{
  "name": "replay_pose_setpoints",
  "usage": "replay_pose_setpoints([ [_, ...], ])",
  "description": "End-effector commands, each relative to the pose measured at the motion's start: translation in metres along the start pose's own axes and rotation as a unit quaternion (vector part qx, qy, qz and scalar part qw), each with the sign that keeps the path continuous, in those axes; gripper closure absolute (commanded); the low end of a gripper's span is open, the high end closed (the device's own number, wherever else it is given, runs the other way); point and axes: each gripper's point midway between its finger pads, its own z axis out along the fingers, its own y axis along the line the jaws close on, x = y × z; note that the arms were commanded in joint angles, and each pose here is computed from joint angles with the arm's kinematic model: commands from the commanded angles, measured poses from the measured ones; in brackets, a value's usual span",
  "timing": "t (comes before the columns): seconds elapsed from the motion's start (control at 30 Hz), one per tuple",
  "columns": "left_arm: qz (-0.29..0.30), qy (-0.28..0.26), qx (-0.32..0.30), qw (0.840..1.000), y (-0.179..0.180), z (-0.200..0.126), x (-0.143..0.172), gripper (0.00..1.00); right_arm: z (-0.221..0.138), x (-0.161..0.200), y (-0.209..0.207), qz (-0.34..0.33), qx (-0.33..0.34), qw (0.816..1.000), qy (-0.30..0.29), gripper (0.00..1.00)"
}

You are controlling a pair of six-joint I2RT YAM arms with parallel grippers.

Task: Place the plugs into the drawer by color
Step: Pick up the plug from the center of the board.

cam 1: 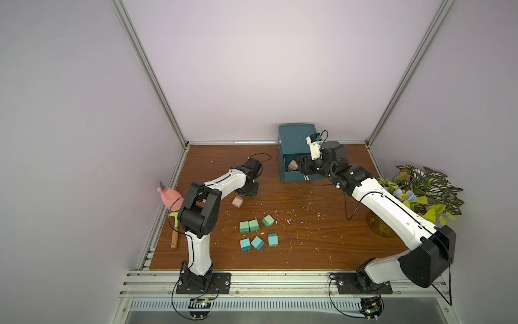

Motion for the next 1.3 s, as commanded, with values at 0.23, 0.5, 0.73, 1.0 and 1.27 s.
replay_pose_setpoints([
  [0.23,0.000,-0.016,0.005,1.000,-0.003,-0.020,-0.013,0.99,-0.017,-0.023,-0.003,-0.002,0.009,0.999,-0.044,0.40],
  [0.5,0.014,-0.143,0.082,0.986,-0.053,-0.146,-0.074,1.00,-0.033,-0.051,-0.026,0.013,0.042,0.995,-0.094,0.41],
  [0.73,0.066,-0.261,0.166,0.949,-0.118,-0.258,-0.106,1.00,-0.060,-0.072,-0.057,0.051,0.060,0.985,-0.156,0.41],
  [1.0,0.126,-0.299,0.213,0.921,-0.190,-0.285,-0.126,1.00,-0.082,-0.069,-0.073,0.068,0.060,0.978,-0.189,0.42],
  [1.27,0.150,-0.287,0.230,0.918,-0.230,-0.260,-0.135,0.99,-0.092,-0.060,-0.082,0.074,0.065,0.975,-0.200,0.42],
])
